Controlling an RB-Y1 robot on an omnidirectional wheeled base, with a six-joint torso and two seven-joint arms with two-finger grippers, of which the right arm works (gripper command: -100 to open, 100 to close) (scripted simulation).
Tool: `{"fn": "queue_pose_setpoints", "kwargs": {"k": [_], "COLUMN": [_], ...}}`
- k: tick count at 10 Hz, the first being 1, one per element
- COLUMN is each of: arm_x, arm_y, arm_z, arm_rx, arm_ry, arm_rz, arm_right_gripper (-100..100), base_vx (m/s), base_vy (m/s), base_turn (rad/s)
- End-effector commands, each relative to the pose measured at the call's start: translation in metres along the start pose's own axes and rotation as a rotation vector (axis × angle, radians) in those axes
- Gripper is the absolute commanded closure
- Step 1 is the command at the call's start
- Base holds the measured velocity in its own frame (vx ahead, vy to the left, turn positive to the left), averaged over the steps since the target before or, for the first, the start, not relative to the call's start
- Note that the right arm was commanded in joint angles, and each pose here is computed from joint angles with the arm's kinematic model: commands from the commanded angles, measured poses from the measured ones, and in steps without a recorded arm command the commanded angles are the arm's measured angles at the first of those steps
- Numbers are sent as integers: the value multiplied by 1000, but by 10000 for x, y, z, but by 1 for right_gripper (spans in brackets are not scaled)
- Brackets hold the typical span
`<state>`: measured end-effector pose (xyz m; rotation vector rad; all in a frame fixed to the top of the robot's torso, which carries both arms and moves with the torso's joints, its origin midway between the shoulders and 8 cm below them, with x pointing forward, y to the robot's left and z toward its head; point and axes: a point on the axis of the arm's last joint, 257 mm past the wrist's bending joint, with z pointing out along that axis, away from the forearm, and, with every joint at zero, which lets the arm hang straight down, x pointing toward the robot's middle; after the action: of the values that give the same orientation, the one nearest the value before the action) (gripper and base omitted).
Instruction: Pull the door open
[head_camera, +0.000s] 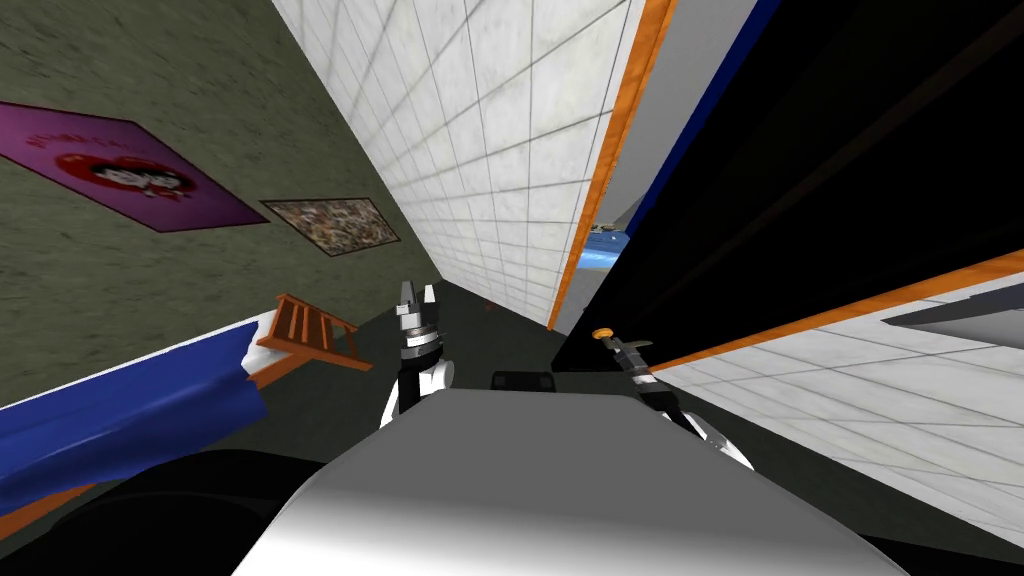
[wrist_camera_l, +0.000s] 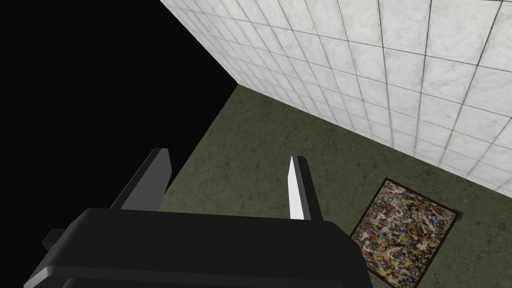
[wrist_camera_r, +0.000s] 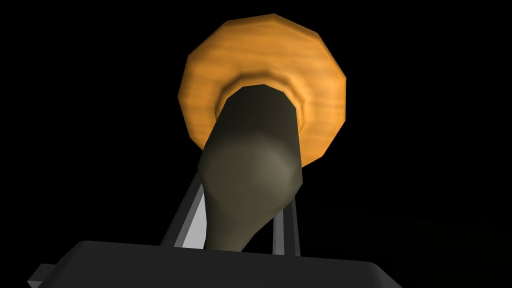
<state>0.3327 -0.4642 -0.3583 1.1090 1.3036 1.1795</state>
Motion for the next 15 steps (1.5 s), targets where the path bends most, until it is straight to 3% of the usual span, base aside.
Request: {"fn": "queue_pose_setpoints", "kwargs": {"k": [1,4,5,15], "arm_x": [-31,-49,-32,-78], "arm_y": [17,30,7,22], "arm_z": [-59,-176,-149,-443], "arm_rx": [-6,-10,-6,-13], "arm_ry": [6,22,21,53], "arm_rz": [-3,-4,0,-4], "arm_right_gripper": [100,100,100,100], "base_vx": [-159,-195,-95,-199], "base_vy": [-52,-68,-19,-74], "base_turn": [113,160,29,162]}}
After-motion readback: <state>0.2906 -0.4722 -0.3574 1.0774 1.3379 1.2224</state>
